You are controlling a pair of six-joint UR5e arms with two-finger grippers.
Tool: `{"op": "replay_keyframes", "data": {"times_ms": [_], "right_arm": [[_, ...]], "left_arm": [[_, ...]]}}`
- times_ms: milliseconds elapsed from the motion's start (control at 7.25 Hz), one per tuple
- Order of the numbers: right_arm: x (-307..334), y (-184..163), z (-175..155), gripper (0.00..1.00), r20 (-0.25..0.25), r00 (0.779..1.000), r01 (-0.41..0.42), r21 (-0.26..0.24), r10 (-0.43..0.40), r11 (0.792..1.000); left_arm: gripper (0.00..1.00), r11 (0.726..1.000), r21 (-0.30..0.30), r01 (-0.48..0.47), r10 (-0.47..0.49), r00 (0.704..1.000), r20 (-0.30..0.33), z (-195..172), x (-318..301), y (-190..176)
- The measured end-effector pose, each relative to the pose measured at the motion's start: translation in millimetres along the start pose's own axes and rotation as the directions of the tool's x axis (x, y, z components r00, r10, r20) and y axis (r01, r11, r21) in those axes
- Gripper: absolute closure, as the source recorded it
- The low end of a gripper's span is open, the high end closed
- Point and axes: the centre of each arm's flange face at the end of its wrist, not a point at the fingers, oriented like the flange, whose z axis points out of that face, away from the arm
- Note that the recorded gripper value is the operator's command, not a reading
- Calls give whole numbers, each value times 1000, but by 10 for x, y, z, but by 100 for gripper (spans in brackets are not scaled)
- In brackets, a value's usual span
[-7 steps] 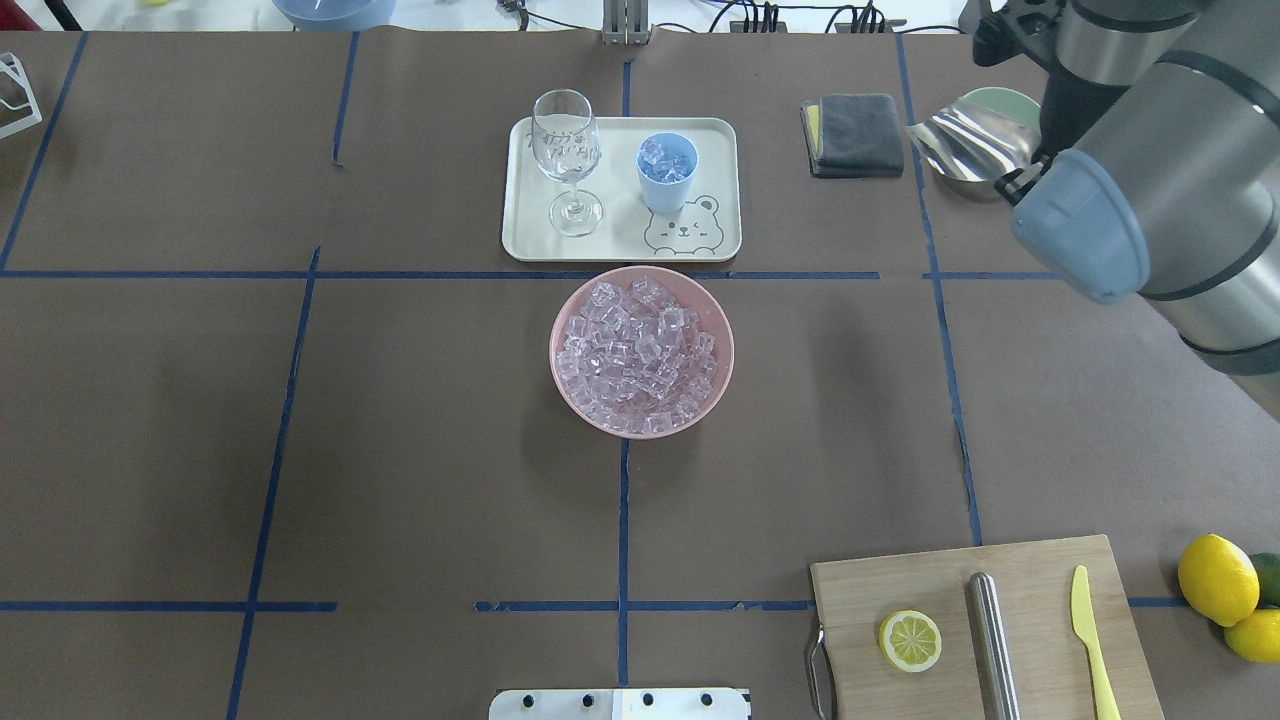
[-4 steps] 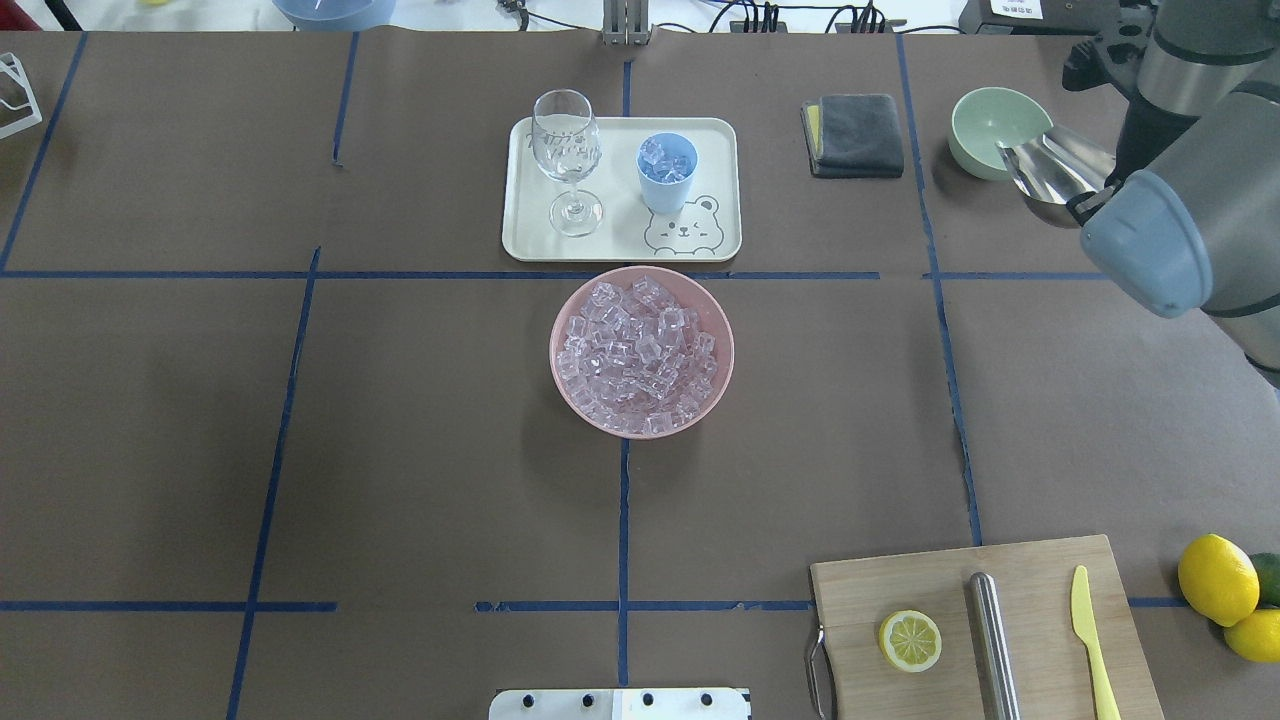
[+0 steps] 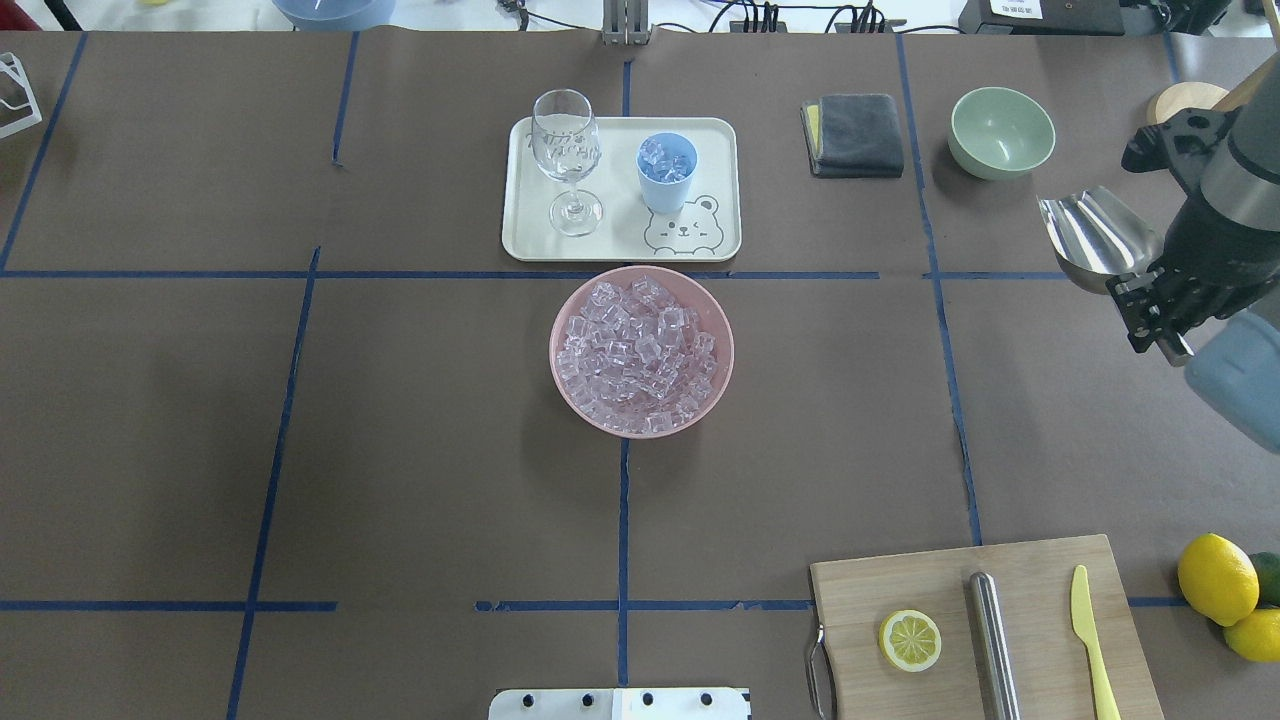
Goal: Put ice in cup with scoop
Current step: 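Carry the empty scoop back and set it down on the table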
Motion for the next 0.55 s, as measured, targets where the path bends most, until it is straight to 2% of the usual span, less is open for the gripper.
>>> {"op": "replay_keyframes", "data": {"times_ms": [276, 414, 552], "right_arm": [[86, 257, 409, 100, 61, 998, -34, 73, 29, 997], [134, 389, 623, 100, 90, 995, -49, 99, 40, 994], [156, 504, 848, 100, 98, 994, -62, 108, 51, 992]], "left_arm": [[0, 1000, 0, 0, 0, 1000, 0, 1, -1, 2], [0, 1000, -1, 1, -1, 1000, 0, 7, -3, 3], [0, 1000, -2, 1, -1, 1000, 0, 14, -2, 0]]}}
